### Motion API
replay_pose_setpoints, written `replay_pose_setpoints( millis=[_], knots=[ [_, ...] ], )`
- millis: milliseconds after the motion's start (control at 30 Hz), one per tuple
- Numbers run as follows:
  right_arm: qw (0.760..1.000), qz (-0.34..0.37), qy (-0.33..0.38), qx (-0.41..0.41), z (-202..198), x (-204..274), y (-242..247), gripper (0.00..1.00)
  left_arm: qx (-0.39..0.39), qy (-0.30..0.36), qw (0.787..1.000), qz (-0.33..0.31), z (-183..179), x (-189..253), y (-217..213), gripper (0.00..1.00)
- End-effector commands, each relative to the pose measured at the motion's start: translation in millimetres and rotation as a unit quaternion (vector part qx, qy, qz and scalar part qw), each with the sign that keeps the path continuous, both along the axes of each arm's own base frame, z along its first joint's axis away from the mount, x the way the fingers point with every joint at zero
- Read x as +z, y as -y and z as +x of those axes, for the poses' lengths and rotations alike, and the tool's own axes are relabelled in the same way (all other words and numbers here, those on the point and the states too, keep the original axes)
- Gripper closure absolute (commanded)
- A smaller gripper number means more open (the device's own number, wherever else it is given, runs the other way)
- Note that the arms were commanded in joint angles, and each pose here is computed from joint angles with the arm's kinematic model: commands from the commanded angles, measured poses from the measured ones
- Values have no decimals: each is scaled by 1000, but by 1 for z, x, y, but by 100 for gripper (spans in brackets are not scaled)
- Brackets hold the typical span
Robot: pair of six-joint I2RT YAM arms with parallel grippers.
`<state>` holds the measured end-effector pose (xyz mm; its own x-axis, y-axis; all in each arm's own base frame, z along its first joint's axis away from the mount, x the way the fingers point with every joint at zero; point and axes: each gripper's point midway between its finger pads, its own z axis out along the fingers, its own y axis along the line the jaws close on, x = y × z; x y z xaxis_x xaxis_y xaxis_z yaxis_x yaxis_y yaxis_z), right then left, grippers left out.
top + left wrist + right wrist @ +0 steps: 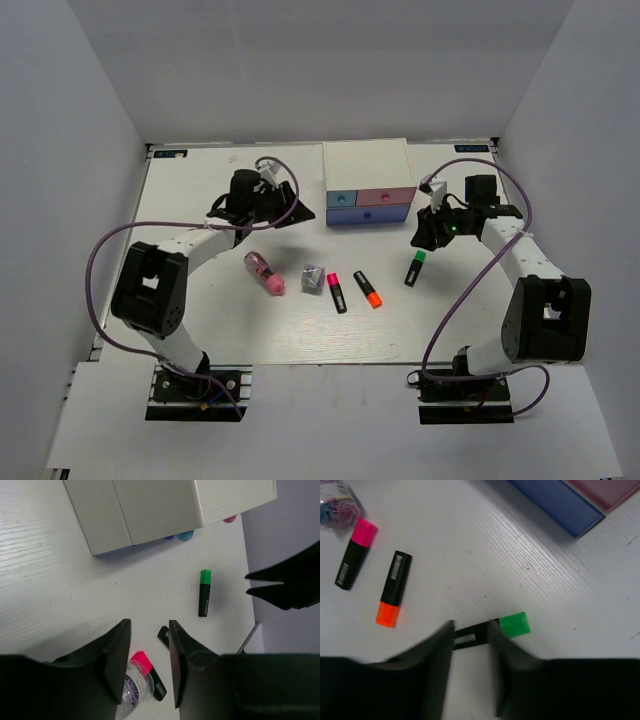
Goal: Sort the stationery into containers
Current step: Open the drawer in the storage box.
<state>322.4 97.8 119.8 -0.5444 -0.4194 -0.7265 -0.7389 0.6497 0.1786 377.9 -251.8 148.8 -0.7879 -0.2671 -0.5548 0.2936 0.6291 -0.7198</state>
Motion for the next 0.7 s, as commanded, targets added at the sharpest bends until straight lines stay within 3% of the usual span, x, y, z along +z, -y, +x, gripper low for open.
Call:
replay_pose_setpoints(
  millis=[0, 200, 233, 333, 533, 633, 667],
  knots=[
    [999, 46, 6, 8, -3, 15, -13, 52, -1, 41, 999, -13, 15, 30, 22, 52],
    [996, 87, 15, 19, -14, 24, -25, 19, -6, 27, 1000, -10, 12, 15, 47, 41],
    [995, 97, 16, 24, -18, 26, -28, 10, -12, 26, 1000, -10, 7, 13, 51, 41],
    [989, 142, 36, 26, -18, 43, -39, 10, -1, 25, 1000, -1, -1, 8, 46, 40],
    [971, 232, -12, 58, -31, 55, -61, 10, 1, 37, 999, 5, -23, 14, 32, 40],
    [979, 192, 12, 70, -25, 50, -65, 12, 26, 46, 998, 16, -33, 19, 20, 36],
    [980, 183, 22, 73, -24, 51, -66, 17, 33, 37, 998, 26, -39, 11, 14, 35]
  ],
)
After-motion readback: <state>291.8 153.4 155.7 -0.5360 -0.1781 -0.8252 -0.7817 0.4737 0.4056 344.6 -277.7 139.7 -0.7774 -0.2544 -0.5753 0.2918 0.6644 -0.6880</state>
